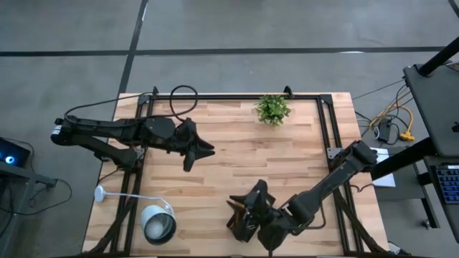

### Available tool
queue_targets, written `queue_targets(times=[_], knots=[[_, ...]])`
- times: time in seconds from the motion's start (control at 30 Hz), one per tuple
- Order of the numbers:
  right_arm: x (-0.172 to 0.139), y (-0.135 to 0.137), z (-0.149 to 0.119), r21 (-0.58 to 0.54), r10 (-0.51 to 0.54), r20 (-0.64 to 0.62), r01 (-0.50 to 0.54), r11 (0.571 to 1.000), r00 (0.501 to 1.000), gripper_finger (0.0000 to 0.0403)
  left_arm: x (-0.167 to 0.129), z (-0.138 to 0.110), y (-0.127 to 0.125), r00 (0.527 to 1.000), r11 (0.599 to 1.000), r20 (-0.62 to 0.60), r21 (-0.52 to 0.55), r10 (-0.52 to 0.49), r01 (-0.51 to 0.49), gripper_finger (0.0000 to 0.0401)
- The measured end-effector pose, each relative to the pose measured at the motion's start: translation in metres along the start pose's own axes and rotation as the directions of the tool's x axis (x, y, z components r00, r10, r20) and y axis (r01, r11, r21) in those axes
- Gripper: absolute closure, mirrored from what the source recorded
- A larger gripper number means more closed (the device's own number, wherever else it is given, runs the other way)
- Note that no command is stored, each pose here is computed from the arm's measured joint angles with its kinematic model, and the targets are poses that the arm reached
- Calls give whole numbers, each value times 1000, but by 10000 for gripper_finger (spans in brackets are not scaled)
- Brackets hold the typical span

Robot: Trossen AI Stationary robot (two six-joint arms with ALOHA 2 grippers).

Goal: Pick and place office supplies into organizer
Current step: Return to Home Position

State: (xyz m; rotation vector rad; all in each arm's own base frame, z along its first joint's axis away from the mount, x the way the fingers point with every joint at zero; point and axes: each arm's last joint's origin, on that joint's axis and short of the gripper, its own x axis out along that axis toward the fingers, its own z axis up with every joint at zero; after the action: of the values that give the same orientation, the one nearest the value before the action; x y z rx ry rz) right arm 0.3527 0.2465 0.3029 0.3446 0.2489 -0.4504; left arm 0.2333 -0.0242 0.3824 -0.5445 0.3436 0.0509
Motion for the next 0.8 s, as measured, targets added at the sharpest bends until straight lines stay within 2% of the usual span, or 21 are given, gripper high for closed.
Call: queue_targets(times=[0.1,0.17,0.37,0.47,0.6,0.7,0.8], knots=[[-6,-7,9,-13,-13,-8,13,1000,1000,378,0,0,0,1000,997,6,75,-2,2,371],[-9,-10,14,-12,-21,-11,21,1000,1000,389,0,1,-1,1000,992,17,126,-11,9,390],[-14,-19,20,-86,-45,-30,43,995,999,394,-11,6,-1,992,985,121,165,22,-42,393],[-24,-27,28,-236,-45,-79,25,971,996,394,-19,2,-1,998,971,52,239,-29,16,393],[-33,-33,31,-93,-81,-65,74,993,995,394,-23,-2,-1,999,975,13,220,-33,29,393],[-39,-35,35,-190,-100,-22,95,977,995,394,-20,-3,-2,997,962,67,273,-33,14,393],[-44,-44,39,-216,-109,-63,94,972,992,394,-10,-10,0,987,940,130,339,-91,42,393]])
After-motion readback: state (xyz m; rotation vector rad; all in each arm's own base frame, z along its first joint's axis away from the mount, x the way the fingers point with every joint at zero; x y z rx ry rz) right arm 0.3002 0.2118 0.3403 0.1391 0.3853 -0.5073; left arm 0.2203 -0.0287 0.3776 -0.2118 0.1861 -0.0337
